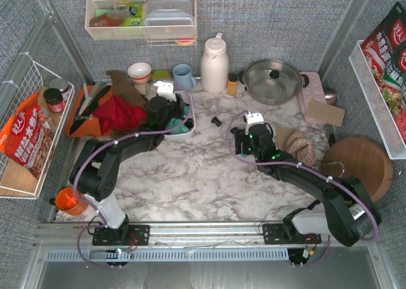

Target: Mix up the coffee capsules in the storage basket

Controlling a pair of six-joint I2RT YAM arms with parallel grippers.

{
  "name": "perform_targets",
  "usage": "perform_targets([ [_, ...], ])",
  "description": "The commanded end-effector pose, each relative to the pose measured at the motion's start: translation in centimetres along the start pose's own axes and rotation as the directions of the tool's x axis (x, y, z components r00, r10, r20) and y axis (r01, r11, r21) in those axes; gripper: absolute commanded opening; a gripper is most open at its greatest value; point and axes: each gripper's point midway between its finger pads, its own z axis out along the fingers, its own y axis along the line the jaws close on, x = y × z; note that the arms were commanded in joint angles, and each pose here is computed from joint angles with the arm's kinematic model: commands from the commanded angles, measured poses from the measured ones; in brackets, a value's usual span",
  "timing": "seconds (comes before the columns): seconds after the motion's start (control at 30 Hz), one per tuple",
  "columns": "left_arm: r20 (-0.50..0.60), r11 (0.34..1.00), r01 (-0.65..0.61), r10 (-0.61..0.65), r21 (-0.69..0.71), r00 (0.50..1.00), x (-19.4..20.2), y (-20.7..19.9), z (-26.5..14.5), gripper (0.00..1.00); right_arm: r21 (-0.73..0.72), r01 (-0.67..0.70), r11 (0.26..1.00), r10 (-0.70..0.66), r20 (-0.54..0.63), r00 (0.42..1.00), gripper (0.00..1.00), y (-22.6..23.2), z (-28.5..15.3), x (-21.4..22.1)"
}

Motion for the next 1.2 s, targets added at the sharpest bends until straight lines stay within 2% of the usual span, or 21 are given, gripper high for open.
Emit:
perform_targets([
  [0.0,-0.202,0.987,0.048,-0.078,-0.154,0.976,5.3,3.5,0.6,0.44,0.031,-0.019,0.999,0.019,0.006,1.0,0.71,-0.3,0.2,-0.8],
  [0.17,-0.186,0.979,0.106,-0.139,-0.174,0.973,5.6,4.9,3.6,0.46,0.071,-0.009,0.997,0.01,-0.01,1.0,0.71,-0.9,0.3,-0.6],
  [0.27,-0.2,0.971,0.12,-0.162,-0.205,0.966,5.9,6.1,5.3,0.51,0.096,0.0,0.995,0.002,-0.028,1.0,0.71,-1.3,0.6,-0.2],
  [0.6,-0.206,0.962,0.168,-0.212,-0.214,0.955,5.9,7.8,7.9,0.99,0.279,0.018,0.96,0.025,-0.15,0.988,0.74,-4.0,1.1,1.8],
  [0.77,-0.207,0.966,0.194,-0.228,-0.17,0.951,4.7,6.7,6.5,0.99,0.309,-0.01,0.951,0.055,-0.14,0.989,0.76,-4.4,0.7,1.8],
  [0.8,-0.185,0.969,0.202,-0.226,-0.14,0.956,3.1,6.0,5.8,0.99,0.314,-0.017,0.949,0.064,-0.137,0.988,0.76,-4.5,0.7,1.8],
  [0.9,-0.171,0.968,0.231,-0.245,-0.097,0.954,1.7,4.9,3.5,0.99,0.313,-0.036,0.949,0.084,-0.142,0.986,0.76,-4.5,0.8,2.2],
  [1.17,-0.232,0.956,0.291,-0.292,-0.039,0.928,1.3,2.5,-1.9,0.99,0.25,-0.062,0.966,0.123,-0.239,0.963,0.76,-3.3,2.5,4.1],
])
